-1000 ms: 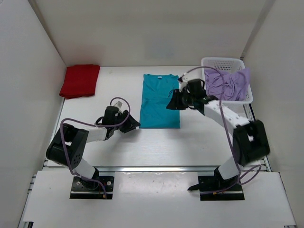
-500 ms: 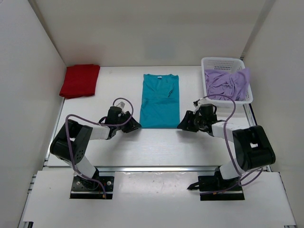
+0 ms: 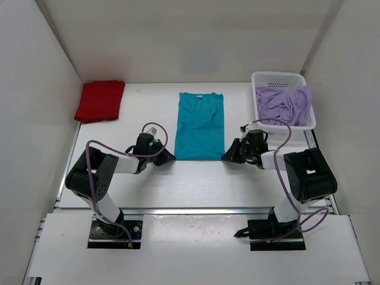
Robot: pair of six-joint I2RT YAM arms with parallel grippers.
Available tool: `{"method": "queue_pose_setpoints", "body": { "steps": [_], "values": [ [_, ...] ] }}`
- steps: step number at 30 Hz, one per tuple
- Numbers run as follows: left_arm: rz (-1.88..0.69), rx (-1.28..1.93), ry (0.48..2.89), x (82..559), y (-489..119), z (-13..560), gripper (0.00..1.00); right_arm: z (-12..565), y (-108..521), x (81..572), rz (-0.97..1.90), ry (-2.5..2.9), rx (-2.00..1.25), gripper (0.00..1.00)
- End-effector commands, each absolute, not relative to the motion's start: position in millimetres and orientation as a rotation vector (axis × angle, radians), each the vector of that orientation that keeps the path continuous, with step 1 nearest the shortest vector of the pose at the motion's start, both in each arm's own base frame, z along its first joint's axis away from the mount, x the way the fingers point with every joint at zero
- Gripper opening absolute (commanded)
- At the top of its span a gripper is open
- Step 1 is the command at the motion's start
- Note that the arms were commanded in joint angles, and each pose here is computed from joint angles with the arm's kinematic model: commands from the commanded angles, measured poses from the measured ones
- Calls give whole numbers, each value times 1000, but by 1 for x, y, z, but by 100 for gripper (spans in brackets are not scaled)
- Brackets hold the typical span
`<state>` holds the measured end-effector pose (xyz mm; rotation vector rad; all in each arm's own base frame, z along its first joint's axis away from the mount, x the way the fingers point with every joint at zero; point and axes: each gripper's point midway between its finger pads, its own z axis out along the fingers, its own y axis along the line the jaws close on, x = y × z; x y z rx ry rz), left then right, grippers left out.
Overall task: Fold and stack the t-shirts
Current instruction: Fold the folded rectangular tshirt in 1/3 of the way, then grab one side of the 2/3 rectangular tshirt with both arms
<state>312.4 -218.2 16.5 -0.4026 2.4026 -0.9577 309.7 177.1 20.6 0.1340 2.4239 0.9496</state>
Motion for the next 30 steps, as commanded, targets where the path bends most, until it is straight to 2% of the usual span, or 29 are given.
{"method": "queue_pose_setpoints", "body": {
  "steps": [1,5,12,14,17,21,25,27,28,30],
  "values": [
    [-907,-405,2430,307,-213,15,0,38,187,312,971,2356,79,0],
    [-929,-342,2452,277,-208,23,0,42,189,280,955,2364,60,0],
    [-845,-181,2624,168,-177,13,0,19,190,169,888,2496,38,0],
    [-889,-137,2561,155,-176,32,0,17,197,136,908,2535,16,0],
    [-932,-144,2538,139,-173,59,0,47,210,120,996,2466,19,0],
    [-1033,-80,2342,170,-197,143,0,117,219,147,1014,2310,-70,0],
    [-1054,-108,2176,240,-204,193,0,161,206,219,1022,2227,-80,0],
    [-1062,-158,2179,282,-210,196,0,166,184,264,955,2191,-38,0],
    [-1060,-156,2113,303,-214,215,0,174,188,283,988,2192,-49,0],
    [-1021,-198,2190,342,-225,192,0,177,181,320,982,2195,-33,0]
  ]
}}
